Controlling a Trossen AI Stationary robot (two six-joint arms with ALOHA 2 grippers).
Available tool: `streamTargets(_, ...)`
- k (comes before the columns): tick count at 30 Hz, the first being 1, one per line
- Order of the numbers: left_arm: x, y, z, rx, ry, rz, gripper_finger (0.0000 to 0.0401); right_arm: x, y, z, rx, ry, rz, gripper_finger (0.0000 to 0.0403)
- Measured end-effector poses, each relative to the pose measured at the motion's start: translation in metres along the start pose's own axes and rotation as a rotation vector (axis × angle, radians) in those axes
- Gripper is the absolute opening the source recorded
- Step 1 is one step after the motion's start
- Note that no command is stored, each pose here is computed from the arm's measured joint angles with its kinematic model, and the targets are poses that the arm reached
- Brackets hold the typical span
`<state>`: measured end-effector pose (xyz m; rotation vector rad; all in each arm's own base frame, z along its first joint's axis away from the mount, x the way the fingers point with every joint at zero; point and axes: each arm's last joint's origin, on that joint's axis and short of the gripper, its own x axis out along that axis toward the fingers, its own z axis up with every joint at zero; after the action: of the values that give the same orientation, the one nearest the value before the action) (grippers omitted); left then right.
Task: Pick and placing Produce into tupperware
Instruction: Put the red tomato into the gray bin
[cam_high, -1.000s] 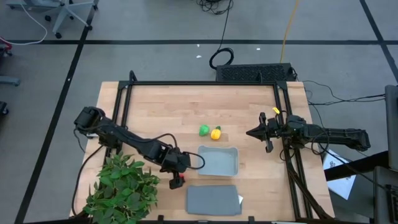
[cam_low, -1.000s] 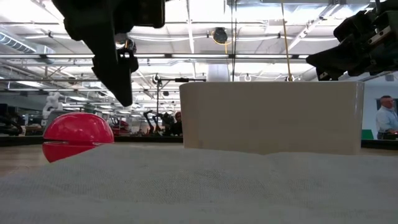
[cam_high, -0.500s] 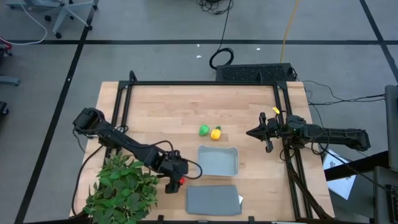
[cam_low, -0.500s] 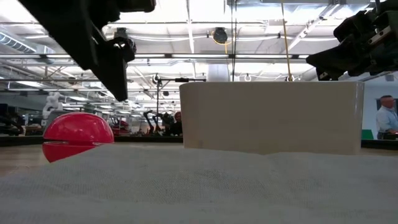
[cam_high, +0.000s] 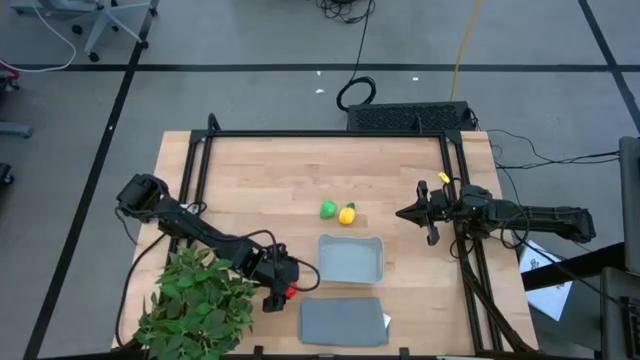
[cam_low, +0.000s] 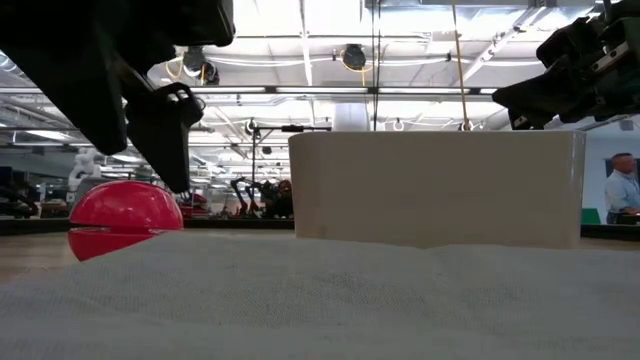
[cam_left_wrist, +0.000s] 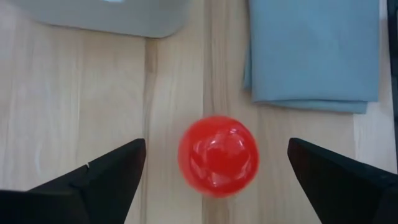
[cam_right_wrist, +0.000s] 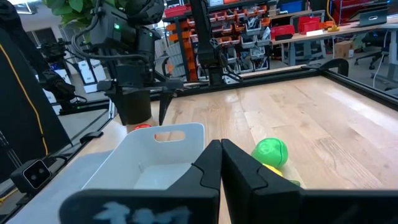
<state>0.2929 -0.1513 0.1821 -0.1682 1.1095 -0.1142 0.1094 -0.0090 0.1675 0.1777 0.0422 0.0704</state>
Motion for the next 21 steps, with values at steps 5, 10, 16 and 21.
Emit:
streamTargets(5,0.000,0.000,0.000,0.003,-0.004,-0.002,0.0399,0.000,0.000,0.000,0.000,0.000,0.000,0.0000)
streamTargets(10,0.000,0.005,0.003,-0.071,0.014,-0.021,0.0399,0.000,0.000,0.000,0.000,0.000,0.000,0.0000)
streamTargets(16,0.001,0.011,0.006,-0.122,0.034,-0.053,0.0399,0.000,0.000,0.000,0.000,0.000,0.000,0.0000)
streamTargets(21,0.001,0.011,0.006,-0.111,0.033,-0.056,0.0399,0.000,0.000,0.000,0.019,0.000,0.000,0.0000)
